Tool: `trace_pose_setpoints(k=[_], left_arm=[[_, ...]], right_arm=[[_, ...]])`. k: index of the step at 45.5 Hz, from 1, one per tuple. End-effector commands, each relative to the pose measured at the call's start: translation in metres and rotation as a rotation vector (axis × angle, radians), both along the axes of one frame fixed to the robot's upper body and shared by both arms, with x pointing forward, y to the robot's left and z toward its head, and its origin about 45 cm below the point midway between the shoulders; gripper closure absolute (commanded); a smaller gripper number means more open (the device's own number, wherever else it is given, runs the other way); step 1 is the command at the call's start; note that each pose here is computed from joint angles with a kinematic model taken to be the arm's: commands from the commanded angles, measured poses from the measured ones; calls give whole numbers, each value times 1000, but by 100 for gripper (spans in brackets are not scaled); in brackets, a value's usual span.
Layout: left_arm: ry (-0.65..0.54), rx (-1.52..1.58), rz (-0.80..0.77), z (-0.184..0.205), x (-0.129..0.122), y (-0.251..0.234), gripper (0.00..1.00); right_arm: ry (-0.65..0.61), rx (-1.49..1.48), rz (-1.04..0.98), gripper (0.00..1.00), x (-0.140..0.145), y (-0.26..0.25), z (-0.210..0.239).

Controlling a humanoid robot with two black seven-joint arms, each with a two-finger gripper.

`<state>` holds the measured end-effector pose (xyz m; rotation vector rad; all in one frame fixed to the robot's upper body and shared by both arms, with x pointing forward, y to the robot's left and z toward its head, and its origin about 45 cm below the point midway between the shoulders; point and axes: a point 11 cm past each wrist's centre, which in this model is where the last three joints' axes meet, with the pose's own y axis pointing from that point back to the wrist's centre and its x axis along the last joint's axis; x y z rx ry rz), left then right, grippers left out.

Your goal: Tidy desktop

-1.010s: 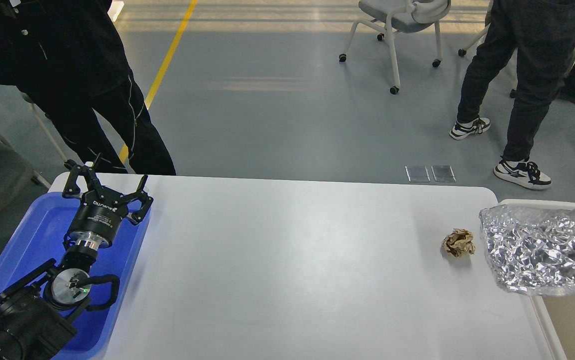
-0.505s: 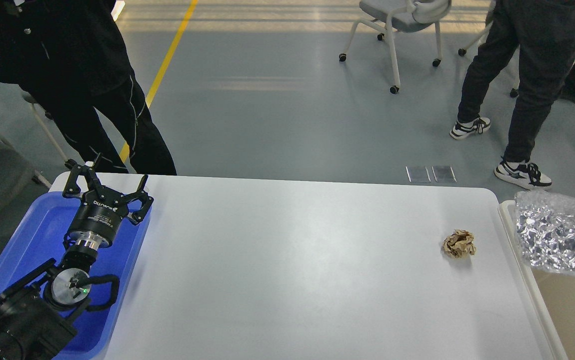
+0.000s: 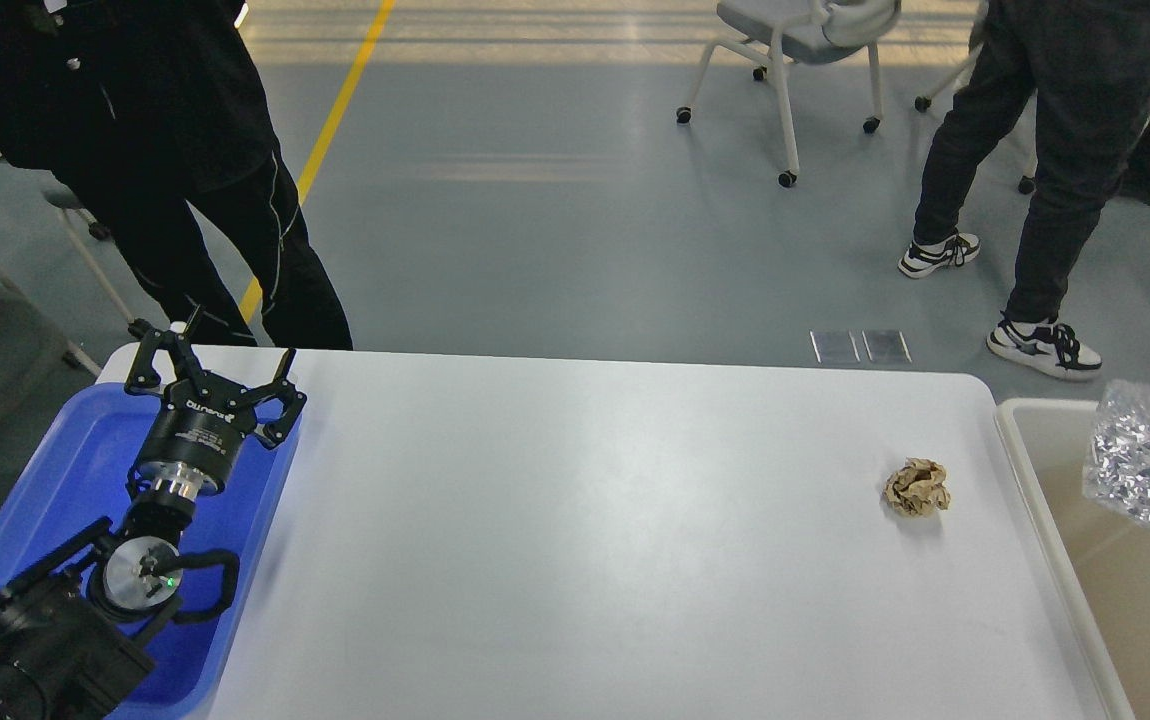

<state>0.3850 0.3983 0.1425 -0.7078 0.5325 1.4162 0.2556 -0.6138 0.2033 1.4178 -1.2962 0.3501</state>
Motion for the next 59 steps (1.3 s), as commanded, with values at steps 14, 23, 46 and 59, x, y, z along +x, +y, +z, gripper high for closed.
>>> trace_pose_setpoints(k=[14, 23, 46, 59], left_arm=[[0, 0, 0, 0, 0, 0, 0], [0, 0, 0, 0, 0, 0, 0], [1, 0, 1, -1, 0, 0, 0], [1, 0, 1, -1, 0, 0, 0]], right_arm=[[-109, 128, -367, 100, -10, -15, -78], [-90, 148, -420, 100, -15, -3, -106], [-81, 224, -674, 100, -33, 3, -143], [-160, 295, -795, 100, -34, -5, -136]])
